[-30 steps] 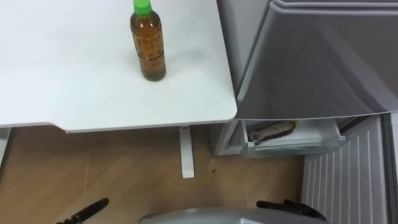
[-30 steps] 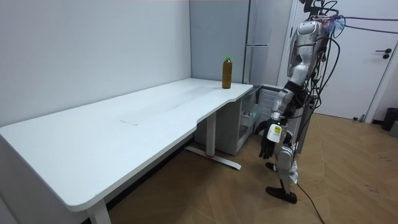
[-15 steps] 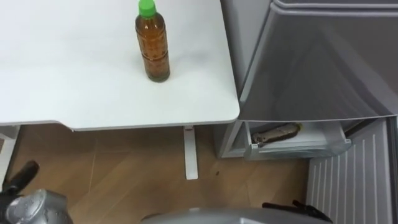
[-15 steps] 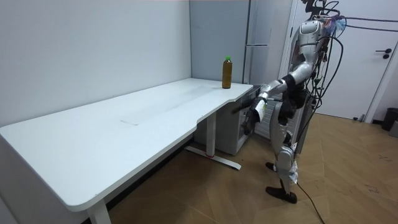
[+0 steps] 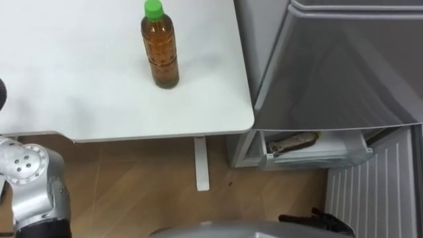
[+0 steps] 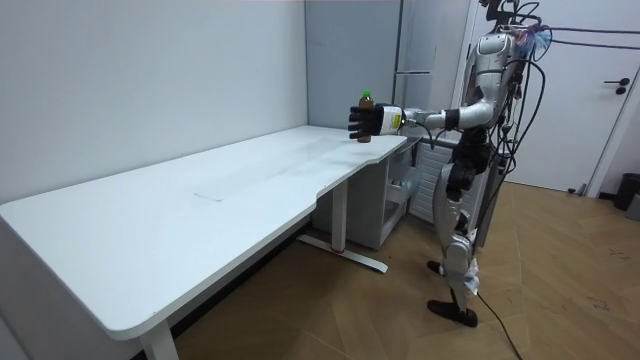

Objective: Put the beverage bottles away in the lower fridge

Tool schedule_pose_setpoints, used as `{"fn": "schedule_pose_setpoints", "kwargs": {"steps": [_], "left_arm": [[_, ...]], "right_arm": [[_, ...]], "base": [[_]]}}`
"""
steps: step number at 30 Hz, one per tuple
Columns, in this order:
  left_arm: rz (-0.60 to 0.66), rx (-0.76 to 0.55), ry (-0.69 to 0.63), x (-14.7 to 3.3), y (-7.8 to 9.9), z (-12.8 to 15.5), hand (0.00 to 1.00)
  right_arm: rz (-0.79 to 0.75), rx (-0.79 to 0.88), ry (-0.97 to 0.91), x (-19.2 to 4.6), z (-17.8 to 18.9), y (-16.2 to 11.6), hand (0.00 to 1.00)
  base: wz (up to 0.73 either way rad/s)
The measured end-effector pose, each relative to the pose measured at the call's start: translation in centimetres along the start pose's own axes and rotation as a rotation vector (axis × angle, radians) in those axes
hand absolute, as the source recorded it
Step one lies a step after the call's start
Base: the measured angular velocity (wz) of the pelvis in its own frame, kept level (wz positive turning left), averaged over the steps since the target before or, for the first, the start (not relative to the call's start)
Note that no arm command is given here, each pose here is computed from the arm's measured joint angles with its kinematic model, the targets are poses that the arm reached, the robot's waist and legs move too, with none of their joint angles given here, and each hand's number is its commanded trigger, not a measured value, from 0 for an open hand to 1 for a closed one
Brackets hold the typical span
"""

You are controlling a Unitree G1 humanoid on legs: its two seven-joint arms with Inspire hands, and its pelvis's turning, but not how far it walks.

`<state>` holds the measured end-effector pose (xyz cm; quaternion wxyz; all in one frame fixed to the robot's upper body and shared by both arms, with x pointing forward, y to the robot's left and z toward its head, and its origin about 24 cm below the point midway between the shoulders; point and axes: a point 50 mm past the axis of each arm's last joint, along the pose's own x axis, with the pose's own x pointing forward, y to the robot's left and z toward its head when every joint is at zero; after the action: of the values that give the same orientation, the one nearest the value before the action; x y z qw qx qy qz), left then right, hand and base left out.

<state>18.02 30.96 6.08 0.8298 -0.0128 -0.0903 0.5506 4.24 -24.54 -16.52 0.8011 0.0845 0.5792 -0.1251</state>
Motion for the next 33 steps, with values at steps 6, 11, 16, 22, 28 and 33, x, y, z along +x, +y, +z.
{"fn": "schedule_pose_setpoints", "kwargs": {"steps": [6,11,16,22,28,33], "left_arm": [[-0.254,-0.043,-0.022,-1.5,-2.6,0.9,0.00],[-0.430,-0.051,-0.005,-2.3,-3.8,0.7,0.00],[-0.616,-0.067,0.011,-3.4,-5.2,1.0,0.00],[-0.782,-0.051,0.039,-4.3,-6.1,0.8,0.00],[-0.885,-0.040,0.060,-4.8,-6.6,0.6,0.00],[-0.941,-0.038,0.065,-5.0,-6.7,0.5,0.00]], "right_arm": [[0.023,0.007,0.004,0.1,0.2,0.1,0.00],[0.054,0.008,0.002,0.1,0.5,0.3,0.00],[0.059,0.002,0.002,0.2,0.6,0.3,0.00],[0.072,0.003,0.003,0.1,0.6,0.2,0.00],[0.080,0.011,0.002,0.0,0.5,-0.1,0.00],[0.091,0.008,0.001,0.0,0.6,-0.4,0.00]], "base": [[0.07],[0.00],[0.00],[0.00],[-0.03],[-0.07]]}}
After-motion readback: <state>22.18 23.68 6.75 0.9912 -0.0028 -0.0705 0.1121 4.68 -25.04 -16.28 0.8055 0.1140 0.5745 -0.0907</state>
